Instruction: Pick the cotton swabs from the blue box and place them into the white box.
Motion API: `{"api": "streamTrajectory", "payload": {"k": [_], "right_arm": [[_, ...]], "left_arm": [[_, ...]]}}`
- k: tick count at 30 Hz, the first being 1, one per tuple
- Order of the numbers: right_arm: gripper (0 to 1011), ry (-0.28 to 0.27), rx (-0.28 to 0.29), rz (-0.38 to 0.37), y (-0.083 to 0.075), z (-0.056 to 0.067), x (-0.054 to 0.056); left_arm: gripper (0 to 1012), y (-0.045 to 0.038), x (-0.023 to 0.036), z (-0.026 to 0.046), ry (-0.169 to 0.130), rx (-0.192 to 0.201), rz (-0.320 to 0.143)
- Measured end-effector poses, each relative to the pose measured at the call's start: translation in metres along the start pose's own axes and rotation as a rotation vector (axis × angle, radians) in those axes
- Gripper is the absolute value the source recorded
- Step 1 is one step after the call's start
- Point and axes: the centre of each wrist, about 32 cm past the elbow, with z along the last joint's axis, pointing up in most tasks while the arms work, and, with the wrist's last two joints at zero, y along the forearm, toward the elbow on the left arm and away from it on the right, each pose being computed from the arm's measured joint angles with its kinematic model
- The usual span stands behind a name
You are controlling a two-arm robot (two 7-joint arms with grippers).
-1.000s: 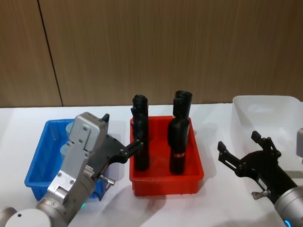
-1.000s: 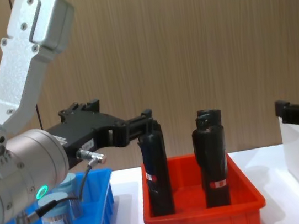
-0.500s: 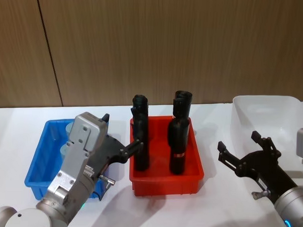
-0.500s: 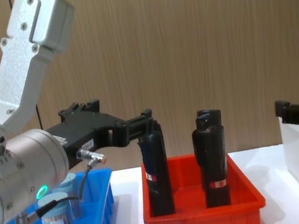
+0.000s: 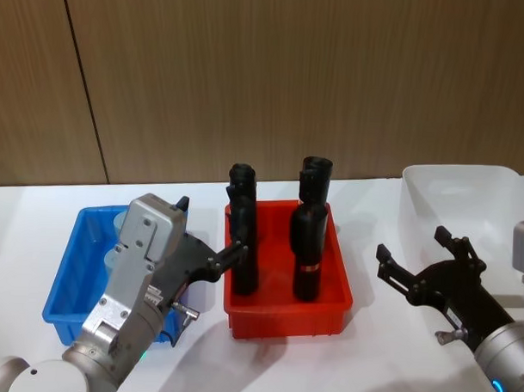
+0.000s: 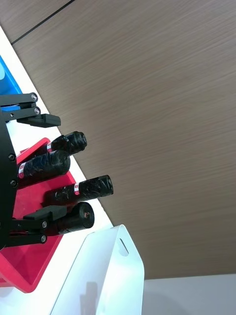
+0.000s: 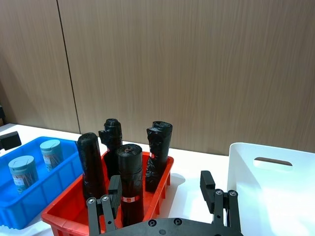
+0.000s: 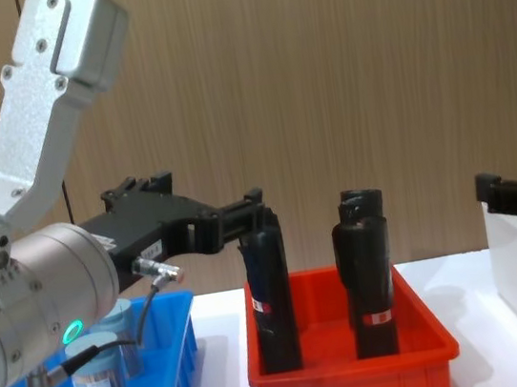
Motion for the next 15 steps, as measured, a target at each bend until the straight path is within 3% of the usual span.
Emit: {"api": "streamTrajectory", "payload": {"k": [15], "right_arm": [[1001, 0.0, 0.0, 0.0, 0.0, 0.0, 0.0]], "left_arm": [[1004, 0.0002, 0.0003, 0.0, 0.003, 0.002, 0.0]]}}
